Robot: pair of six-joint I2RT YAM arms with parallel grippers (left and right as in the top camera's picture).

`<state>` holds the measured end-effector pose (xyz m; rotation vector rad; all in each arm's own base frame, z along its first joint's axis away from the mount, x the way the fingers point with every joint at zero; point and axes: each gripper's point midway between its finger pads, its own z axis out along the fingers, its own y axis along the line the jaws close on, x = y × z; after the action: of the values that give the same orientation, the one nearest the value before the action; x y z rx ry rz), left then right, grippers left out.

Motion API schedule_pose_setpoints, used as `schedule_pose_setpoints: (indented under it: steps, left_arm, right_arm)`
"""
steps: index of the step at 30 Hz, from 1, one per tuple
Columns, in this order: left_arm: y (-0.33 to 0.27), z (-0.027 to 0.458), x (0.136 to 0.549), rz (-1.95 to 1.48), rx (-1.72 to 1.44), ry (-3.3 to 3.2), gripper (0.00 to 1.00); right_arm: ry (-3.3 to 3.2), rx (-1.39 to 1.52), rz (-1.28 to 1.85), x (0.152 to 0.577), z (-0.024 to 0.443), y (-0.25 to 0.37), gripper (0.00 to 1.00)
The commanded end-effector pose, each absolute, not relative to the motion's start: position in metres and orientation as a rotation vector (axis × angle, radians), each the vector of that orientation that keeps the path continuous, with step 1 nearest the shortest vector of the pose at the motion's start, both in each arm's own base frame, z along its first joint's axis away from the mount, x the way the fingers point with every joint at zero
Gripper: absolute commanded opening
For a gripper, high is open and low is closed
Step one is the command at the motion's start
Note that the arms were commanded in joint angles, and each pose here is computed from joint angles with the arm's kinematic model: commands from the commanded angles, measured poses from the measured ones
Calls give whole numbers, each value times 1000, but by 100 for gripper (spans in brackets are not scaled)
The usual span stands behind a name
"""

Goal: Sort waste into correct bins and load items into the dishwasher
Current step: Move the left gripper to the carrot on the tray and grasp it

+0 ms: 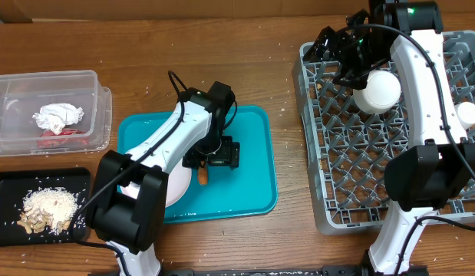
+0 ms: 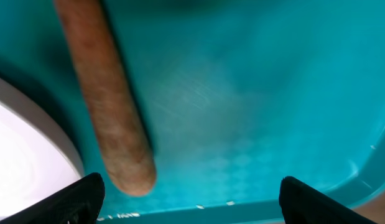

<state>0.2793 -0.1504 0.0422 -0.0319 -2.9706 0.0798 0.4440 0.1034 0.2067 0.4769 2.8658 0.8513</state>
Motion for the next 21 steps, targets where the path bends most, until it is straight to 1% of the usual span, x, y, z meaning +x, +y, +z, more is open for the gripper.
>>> schedule_pose_setpoints:
  steps: [1, 4, 9, 12, 16, 17, 19, 20, 21]
  left_arm:
    - [-132, 40, 291, -57, 21, -3034, 91]
    - [-135, 38, 292, -39, 30, -3040, 91]
    - [-136, 23, 287, -39, 143, -3042, 91]
    - [-139, 20, 289, -14, 141, -3055, 90]
    - [-141, 13, 292, 2, 136, -3076, 83]
    - [-140, 10, 291, 3, 136, -3077, 80]
    - [-138, 4, 287, -5, 151, -3072, 70]
    - [-137, 3, 286, -11, 155, -3070, 67]
    - [-137, 3, 286, -14, 154, -3070, 61]
  right_arm:
    - [2837, 456, 864, 443, 219, 104, 100]
    - [2838, 457, 864, 443, 218, 104, 100]
    - [2839, 457, 864, 442, 218, 104, 100]
    - [2837, 456, 864, 443, 219, 104, 100]
    - [2836, 456, 864, 443, 219, 104, 100]
    - [2838, 458, 864, 442, 218, 104, 100]
    - [2838, 458, 864, 442, 218, 104, 100]
    - [2838, 458, 864, 442, 218, 104, 100]
    - [2838, 458, 864, 442, 218, 104, 100]
